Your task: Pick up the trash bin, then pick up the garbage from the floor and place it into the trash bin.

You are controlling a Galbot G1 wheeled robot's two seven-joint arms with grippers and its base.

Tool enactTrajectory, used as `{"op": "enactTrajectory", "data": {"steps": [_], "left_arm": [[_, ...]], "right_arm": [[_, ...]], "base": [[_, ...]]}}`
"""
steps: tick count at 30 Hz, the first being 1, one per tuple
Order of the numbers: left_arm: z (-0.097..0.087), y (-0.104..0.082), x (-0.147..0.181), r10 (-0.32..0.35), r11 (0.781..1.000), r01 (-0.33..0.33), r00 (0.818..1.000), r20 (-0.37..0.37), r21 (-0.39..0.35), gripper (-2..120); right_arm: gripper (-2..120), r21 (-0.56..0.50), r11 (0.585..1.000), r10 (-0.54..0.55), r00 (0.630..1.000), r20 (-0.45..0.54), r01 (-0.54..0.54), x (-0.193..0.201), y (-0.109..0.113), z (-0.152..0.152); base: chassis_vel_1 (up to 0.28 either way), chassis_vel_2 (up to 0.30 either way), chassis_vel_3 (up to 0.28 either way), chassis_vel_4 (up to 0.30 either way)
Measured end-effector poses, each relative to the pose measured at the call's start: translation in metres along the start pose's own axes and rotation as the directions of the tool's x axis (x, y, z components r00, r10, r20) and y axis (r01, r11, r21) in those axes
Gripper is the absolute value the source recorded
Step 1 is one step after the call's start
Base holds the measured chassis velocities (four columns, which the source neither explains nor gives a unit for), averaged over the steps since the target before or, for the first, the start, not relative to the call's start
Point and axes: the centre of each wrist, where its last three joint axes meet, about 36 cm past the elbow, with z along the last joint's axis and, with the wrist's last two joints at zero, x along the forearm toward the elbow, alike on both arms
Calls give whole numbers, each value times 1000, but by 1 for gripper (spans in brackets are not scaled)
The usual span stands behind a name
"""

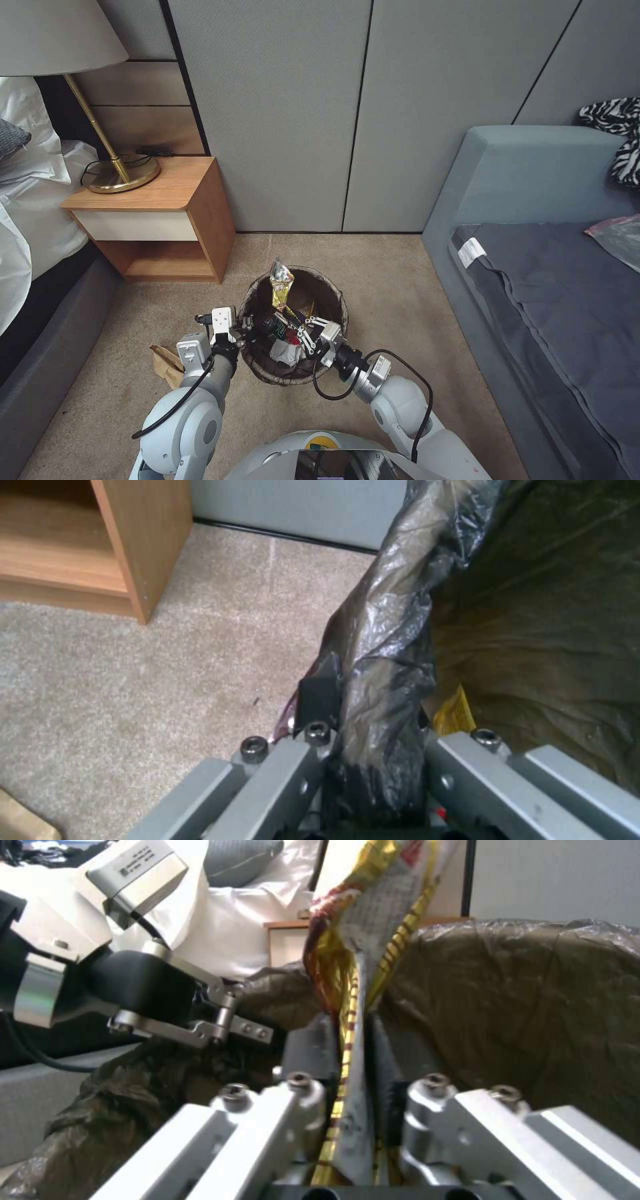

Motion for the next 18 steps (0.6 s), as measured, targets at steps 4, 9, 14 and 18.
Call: {"op": "enactTrajectory", "data": {"steps": [4, 9, 14, 18], "left_arm": [[0, 0, 0, 1, 1000, -1, 1000, 1, 1, 2], [-1, 0, 0, 2, 1000, -2, 1000, 2, 1, 2], [-1, 0, 0, 2, 1000, -2, 1000, 4, 1, 2], [-2, 0, 1, 3, 1000, -3, 1000, 7, 2, 2]], "right_arm": [[29, 2, 1000, -3, 1000, 1, 3, 0, -1, 0], [50, 7, 1000, 2, 1000, 3, -2, 1, -3, 0], [65, 10, 1000, 4, 1000, 3, -4, 1, -4, -1], [83, 12, 1000, 2, 1000, 4, -2, 2, -4, -2]], "base": [[0, 0, 0, 0], [0, 0, 0, 0], [0, 0, 0, 0], [0, 0, 0, 0]]}}
